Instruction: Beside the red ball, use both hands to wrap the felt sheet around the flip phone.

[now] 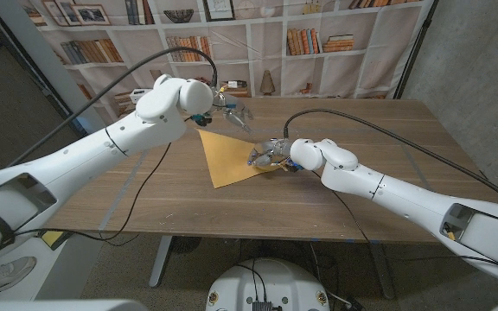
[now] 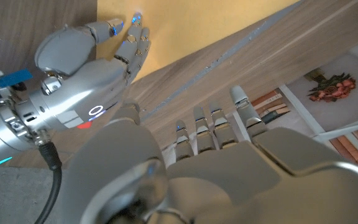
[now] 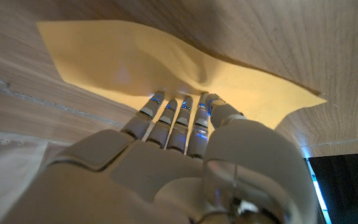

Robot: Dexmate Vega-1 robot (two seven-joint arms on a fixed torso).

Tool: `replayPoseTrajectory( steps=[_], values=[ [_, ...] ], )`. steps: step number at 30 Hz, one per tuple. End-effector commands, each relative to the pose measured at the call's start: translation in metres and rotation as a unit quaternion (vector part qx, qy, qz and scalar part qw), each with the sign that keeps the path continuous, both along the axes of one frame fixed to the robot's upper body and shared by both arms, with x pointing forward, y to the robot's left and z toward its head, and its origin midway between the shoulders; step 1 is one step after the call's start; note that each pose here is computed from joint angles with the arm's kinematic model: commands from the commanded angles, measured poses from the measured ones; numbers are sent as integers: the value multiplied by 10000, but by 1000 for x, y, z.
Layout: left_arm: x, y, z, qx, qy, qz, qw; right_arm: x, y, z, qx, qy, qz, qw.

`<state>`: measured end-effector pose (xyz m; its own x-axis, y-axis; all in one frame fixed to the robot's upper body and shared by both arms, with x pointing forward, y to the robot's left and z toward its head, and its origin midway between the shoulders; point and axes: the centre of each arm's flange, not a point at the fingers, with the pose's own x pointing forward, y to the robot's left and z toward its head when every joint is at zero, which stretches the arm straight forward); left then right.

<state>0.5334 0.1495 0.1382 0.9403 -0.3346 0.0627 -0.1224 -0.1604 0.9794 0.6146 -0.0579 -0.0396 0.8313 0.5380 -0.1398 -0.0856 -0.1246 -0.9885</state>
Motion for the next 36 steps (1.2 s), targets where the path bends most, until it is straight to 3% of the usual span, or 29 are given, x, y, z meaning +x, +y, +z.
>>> replayPoseTrajectory(
  steps=[1,7,13,19,23,25,27,34,36],
  values=[
    [-10,37,0,-1454,-1422,-396,9783,-4,-2,7,32,-154,-1,9999],
    [-5,54,-5,-2277,-1558,-728,9584,-9,-3,10,74,-230,3,9997],
    [0,69,-10,-2856,-1645,-789,9408,-16,-5,17,215,-392,10,9990],
    [12,87,-20,-3573,-1300,-1063,9187,-23,-8,24,545,-465,92,9974],
    [18,94,-27,-3824,-1072,-1117,9109,-26,-14,30,1221,-296,371,9914],
    [20,95,-30,-3825,-993,-1102,9120,-26,-19,34,1802,-101,640,9815],
    [22,96,-33,-3815,-892,-1088,9136,-26,-24,37,2423,69,940,9656],
    [26,104,-40,-3850,-702,-1099,9136,-26,-36,51,4099,405,1806,8932],
    [26,108,-42,-3889,-682,-1100,9122,-26,-39,55,4377,399,1936,8771]
  ],
)
